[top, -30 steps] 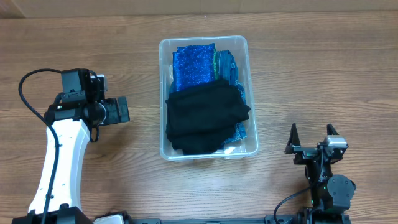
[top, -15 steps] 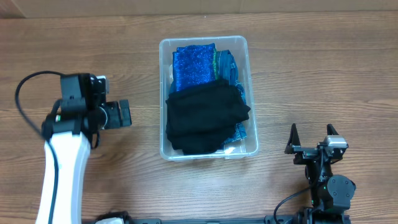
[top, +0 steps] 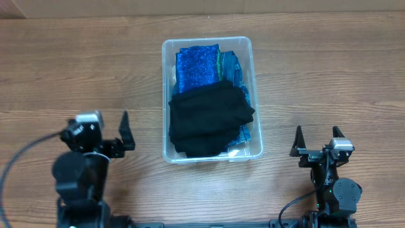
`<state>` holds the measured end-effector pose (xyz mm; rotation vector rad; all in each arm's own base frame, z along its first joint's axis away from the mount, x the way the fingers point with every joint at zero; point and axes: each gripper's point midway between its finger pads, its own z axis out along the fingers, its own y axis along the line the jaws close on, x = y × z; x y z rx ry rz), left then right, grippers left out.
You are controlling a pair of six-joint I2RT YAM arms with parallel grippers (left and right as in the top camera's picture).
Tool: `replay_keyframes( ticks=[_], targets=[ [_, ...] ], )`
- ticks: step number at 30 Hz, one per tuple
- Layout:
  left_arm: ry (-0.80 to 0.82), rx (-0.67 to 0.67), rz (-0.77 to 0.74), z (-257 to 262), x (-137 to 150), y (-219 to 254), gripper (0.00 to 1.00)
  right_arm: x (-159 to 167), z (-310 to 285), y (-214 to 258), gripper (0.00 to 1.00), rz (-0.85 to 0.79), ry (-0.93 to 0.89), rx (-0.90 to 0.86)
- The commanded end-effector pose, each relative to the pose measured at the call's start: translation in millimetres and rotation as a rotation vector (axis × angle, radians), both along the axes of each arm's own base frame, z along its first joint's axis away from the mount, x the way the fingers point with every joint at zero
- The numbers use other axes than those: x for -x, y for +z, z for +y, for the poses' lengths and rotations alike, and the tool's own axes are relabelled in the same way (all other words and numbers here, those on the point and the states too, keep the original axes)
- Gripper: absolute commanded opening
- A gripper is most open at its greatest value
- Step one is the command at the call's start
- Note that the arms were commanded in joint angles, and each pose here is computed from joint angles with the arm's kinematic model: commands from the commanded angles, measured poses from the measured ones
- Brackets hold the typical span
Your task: Pack container
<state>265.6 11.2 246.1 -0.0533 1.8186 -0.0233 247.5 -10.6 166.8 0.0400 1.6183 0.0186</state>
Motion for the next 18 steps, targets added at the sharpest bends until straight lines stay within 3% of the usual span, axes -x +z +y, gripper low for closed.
replay_keyframes(
  ticks=[1,9,18],
  targets=[
    [-0.049,0.015,-0.117,-9.4,1.6,-19.9,1.00,0.0,-0.2,-1.5,1.00,-0.004,-0.003,0.005],
    [-0.016,-0.010,-0.396,-3.9,12.8,-25.1,1.00,0.0,-0.2,-1.5,1.00,-0.004,-0.003,0.005],
    [0.043,-0.019,-0.313,5.9,20.2,-55.4,1.00,0.0,-0.2,-1.6,1.00,-0.004,-0.003,0.005]
  ],
)
